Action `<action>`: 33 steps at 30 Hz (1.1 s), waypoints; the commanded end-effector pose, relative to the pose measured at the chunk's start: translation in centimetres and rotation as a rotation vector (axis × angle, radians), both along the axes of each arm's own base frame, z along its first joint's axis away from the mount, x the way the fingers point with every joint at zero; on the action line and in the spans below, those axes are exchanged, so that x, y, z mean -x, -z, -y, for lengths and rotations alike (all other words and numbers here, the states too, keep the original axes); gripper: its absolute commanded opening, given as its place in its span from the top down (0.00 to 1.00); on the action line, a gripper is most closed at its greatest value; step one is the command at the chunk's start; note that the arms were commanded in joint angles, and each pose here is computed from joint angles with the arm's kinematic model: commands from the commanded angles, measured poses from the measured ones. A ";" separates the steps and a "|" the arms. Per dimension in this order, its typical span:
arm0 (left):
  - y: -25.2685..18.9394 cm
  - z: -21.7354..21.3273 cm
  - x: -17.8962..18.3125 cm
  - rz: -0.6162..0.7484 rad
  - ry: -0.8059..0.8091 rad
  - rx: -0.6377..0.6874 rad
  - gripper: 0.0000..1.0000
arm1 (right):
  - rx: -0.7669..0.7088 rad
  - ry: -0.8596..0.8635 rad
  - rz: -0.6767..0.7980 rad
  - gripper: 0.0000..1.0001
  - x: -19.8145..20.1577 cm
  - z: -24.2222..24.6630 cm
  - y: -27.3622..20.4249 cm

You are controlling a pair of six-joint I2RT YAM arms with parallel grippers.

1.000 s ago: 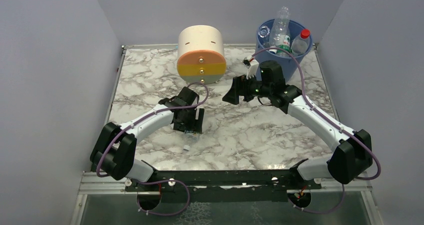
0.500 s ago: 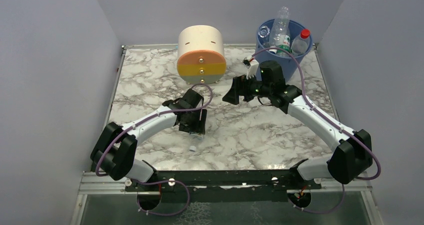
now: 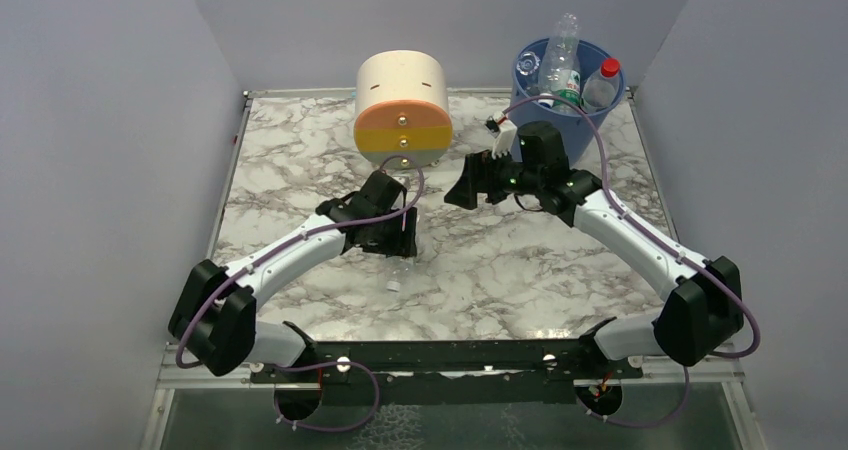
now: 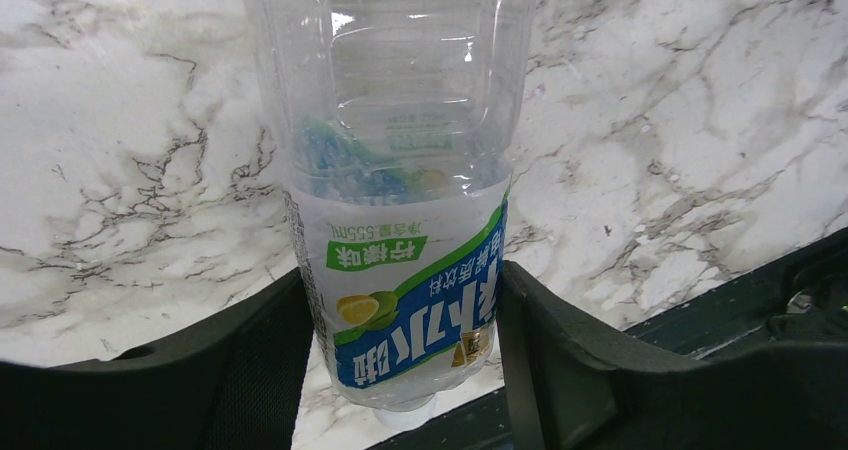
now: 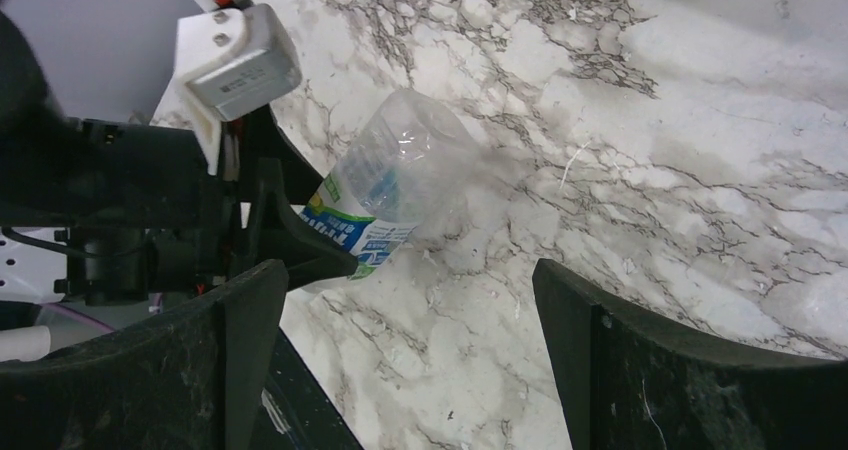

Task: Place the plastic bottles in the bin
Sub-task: Pick up the plastic bottle at the center of the board.

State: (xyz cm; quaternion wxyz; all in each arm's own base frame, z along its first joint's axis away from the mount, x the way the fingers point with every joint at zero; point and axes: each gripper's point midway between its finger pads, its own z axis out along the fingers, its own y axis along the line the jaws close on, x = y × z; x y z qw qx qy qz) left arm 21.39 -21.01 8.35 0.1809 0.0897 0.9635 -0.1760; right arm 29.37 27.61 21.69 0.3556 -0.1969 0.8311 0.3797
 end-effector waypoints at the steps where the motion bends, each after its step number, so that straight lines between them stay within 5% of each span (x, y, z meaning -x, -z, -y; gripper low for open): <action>1: -3.5 1.3 -1.2 0.095 0.001 0.083 0.48 | -0.002 0.005 -0.025 0.04 -0.2 -0.4 0.0; 33: -12.1 5.3 0.7 0.230 0.159 0.450 0.46 | -0.204 -0.121 -0.180 0.00 0.7 -4.3 -2.1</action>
